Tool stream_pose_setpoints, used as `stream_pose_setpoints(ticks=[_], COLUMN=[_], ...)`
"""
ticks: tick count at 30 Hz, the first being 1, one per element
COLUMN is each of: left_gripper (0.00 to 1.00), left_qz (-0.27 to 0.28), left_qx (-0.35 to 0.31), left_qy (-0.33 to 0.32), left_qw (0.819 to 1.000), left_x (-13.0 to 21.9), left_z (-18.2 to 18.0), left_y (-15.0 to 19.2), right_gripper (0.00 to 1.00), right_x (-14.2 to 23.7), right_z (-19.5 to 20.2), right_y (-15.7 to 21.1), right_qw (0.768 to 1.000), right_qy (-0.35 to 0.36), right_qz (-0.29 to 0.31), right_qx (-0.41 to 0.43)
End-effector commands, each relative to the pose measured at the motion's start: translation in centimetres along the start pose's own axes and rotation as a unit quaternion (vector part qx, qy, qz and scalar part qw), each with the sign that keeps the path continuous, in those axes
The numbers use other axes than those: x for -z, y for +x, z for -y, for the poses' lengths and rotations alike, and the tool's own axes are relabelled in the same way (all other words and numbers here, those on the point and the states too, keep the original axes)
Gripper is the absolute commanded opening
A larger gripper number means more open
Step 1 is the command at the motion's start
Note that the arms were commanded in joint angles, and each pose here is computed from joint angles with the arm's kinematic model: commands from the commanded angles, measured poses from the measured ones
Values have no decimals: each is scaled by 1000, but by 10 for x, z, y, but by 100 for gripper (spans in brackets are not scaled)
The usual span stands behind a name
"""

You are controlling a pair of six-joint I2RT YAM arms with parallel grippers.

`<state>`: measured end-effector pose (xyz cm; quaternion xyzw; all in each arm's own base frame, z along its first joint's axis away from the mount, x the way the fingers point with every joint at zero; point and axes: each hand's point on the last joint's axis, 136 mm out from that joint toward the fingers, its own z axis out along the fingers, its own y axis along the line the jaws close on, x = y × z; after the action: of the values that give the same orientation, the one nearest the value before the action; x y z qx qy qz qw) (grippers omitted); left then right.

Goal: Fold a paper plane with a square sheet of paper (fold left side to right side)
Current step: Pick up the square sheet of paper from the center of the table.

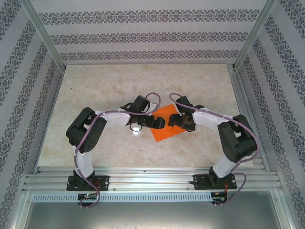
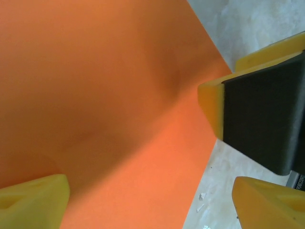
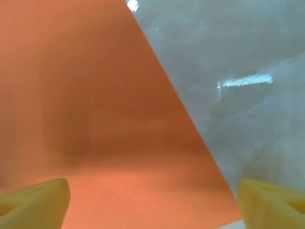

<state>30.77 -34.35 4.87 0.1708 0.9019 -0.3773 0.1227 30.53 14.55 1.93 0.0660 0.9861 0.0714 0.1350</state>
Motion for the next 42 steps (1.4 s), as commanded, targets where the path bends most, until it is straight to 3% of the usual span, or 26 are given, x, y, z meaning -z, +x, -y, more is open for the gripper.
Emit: stream_pose_setpoints(ticks=[1,8,19,27,31,37,42], left_gripper=[89,89,90,90,91,93,95], left_qz=[-13,-25,-20,14,51,144,198], left_qx=[9,17,18,3,-3,6,34], left_qy=[-1,-6,-8,-5,2,20,48], left_qw=[1000,1000,1000,1000,999,989,979], left_x=[-6,-11,-9,5,29,102,153], left_z=[1,-4,-5,5,12,13,10], left_y=[6,17,16,4,-12,-52,-70], right_gripper=[89,85,74,51,42,29,27], right_x=[-4,-14,0,16,29,59,86], right_z=[-7,-34,-67,-65,-67,-65,-60], right_y=[-4,3,-10,-23,-29,-37,-42], right_qw=[1000,999,993,985,976,956,932], right_qy=[-1,-39,-120,-165,-212,-282,-346], right_qz=[1,-21,0,33,49,86,103], right_qx=[-17,-12,-13,-26,-28,-19,-42])
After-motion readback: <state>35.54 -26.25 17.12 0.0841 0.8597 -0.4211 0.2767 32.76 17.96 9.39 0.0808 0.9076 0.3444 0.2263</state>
